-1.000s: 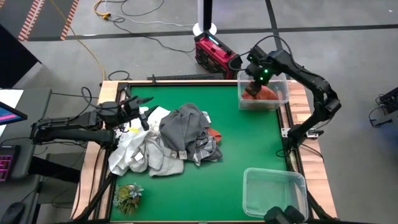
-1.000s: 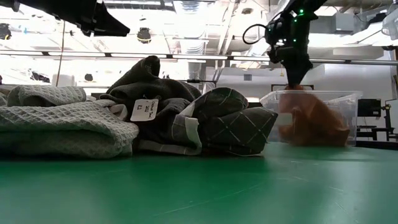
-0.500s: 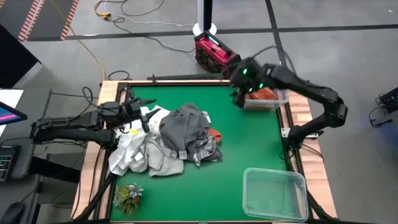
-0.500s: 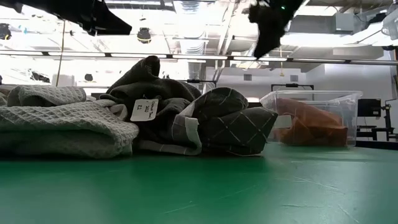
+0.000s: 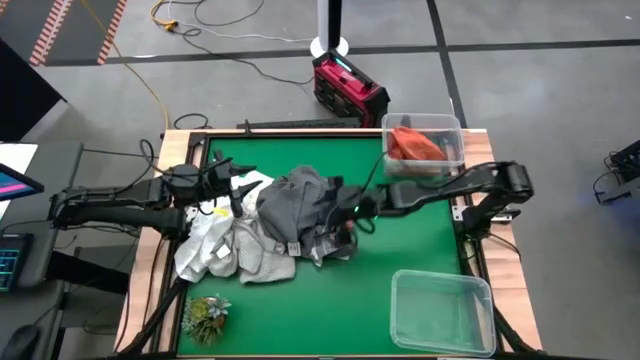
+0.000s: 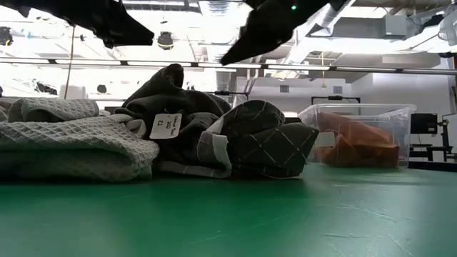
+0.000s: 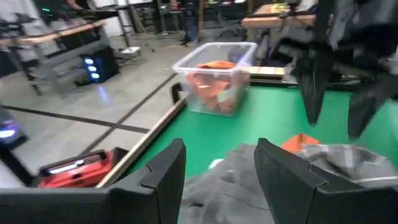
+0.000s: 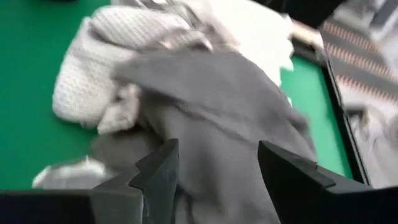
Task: Sort towels by color in basket
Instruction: Put the gray towel into the top transparent bin
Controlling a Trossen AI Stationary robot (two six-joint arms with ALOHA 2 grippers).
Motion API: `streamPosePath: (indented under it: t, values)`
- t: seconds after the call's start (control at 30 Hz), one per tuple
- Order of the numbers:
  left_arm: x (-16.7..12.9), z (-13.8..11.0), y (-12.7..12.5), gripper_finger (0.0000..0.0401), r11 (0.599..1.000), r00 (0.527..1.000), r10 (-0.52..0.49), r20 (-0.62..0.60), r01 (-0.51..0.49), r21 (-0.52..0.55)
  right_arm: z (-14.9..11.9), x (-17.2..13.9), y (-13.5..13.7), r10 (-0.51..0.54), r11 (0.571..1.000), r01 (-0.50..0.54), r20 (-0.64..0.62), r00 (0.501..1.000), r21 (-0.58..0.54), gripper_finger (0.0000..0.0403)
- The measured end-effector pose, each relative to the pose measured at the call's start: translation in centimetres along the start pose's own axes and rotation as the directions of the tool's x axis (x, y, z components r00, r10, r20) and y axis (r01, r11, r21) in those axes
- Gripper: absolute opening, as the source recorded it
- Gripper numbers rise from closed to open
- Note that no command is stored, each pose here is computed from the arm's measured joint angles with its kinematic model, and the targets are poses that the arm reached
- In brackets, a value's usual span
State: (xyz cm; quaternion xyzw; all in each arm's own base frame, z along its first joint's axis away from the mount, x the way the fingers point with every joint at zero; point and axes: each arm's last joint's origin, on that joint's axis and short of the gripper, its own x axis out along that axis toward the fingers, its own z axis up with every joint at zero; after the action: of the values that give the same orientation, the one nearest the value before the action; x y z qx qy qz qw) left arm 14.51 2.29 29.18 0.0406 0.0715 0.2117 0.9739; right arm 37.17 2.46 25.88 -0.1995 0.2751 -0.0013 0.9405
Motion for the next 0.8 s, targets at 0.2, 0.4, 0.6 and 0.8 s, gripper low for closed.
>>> streamPosePath:
  t: [0.2,0.4,0.6,0.8]
  values:
    - [-0.3,-0.1,-0.8,0.0181,0.998,0.998,-0.06,-0.014,0.06,-0.012,0.4,3.1,2.1,0.039,0.997,-0.041,-0.027,0.999,-0.059,0.025]
    - [-0.5,-0.9,-1.3,0.018,0.997,0.993,-0.079,-0.09,0.077,-0.022,1.3,5.7,3.3,-0.067,0.978,0.049,-0.079,0.995,-0.205,0.025]
    - [-0.5,-0.8,-1.2,0.018,0.999,0.996,-0.046,-0.08,0.047,0.017,0.8,8.5,4.0,-0.057,0.973,0.024,-0.138,0.989,-0.229,0.0249]
    - [-0.2,-0.8,-1.3,0.018,0.997,0.996,-0.037,-0.079,0.042,0.061,0.0,8.7,2.2,-0.077,0.99,0.052,-0.194,0.978,-0.131,0.0162]
